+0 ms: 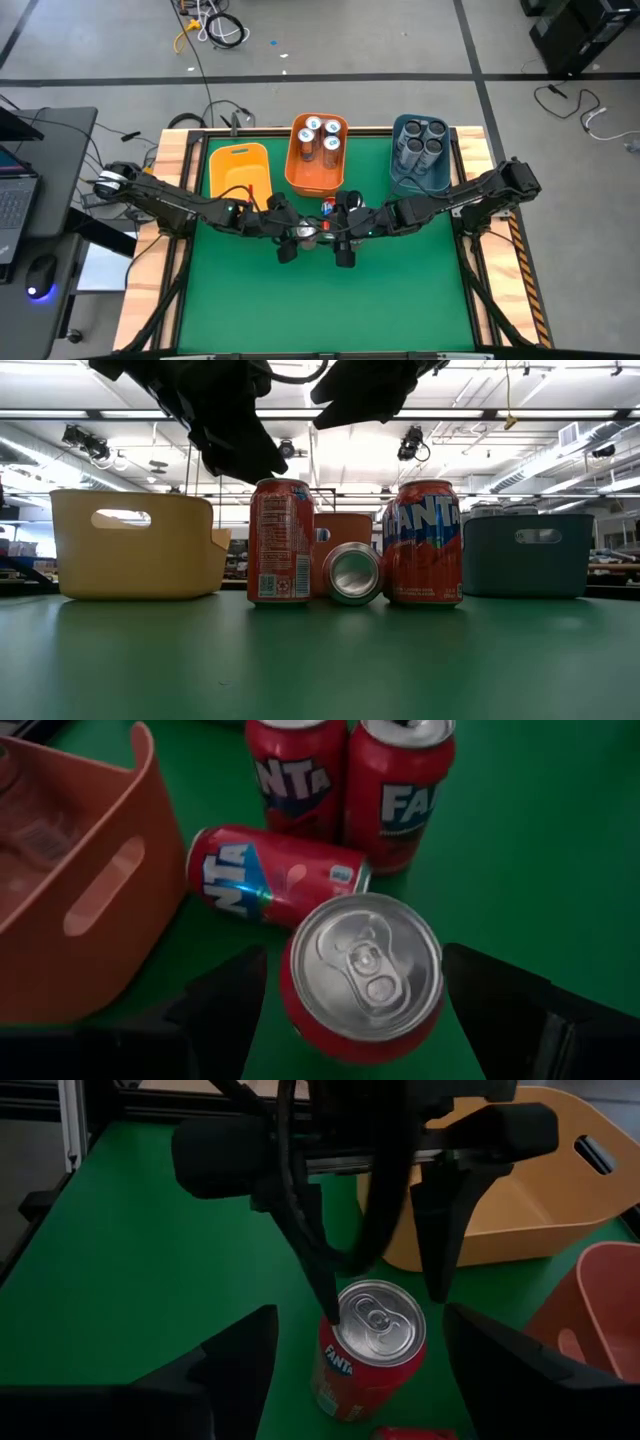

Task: Sort soda cans
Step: Put the orange soda can into the yellow bin

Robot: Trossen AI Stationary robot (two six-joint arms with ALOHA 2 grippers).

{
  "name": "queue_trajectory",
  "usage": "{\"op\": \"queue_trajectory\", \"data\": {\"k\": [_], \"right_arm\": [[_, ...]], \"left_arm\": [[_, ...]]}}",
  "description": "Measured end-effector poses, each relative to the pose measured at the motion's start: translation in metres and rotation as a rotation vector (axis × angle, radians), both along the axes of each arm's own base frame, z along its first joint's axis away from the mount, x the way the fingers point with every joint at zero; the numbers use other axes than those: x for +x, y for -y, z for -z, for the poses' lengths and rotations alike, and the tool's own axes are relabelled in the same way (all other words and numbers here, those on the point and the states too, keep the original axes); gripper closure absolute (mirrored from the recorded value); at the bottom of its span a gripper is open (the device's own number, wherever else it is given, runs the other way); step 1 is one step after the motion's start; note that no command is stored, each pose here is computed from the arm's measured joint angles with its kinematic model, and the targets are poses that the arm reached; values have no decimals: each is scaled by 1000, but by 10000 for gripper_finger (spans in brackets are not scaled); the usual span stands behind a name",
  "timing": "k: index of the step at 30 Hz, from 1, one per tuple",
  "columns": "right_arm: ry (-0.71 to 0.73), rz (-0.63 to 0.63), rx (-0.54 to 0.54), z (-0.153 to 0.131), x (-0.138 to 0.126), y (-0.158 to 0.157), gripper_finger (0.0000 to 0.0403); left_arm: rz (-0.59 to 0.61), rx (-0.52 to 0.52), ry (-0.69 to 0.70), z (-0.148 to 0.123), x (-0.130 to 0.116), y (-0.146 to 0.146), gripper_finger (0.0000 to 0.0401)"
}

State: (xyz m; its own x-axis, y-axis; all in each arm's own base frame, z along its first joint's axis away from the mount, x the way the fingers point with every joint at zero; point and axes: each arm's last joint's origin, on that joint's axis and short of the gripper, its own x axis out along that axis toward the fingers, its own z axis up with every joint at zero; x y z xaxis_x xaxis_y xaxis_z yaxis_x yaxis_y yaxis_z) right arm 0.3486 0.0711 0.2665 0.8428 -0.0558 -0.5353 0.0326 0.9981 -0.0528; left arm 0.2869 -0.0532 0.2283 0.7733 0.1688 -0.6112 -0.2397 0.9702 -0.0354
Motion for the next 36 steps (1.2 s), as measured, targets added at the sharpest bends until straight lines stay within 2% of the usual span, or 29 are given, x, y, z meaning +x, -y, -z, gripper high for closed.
{"op": "queue_trajectory", "data": {"k": [4,10,17,20,25,27,30,36], "right_arm": [[6,4,7,6,-1,0,131],[13,36,60,32,-8,2,137],[64,48,98,48,-13,3,148],[74,47,100,47,-13,3,151],[71,43,94,47,-13,3,148],[69,39,96,47,-13,3,147],[70,39,96,47,-13,3,147],[52,43,99,48,-14,3,148]], "left_arm": [[6,-9,16,-1,1,1,95],[73,-64,0,3,5,4,95],[42,-28,-13,7,10,0,95],[52,-6,-55,-3,12,0,95],[121,70,-133,-35,15,1,95],[154,52,-162,-43,15,-1,95],[196,-28,-180,-51,20,-5,95],[190,-100,-281,-35,32,-21,96]]}}
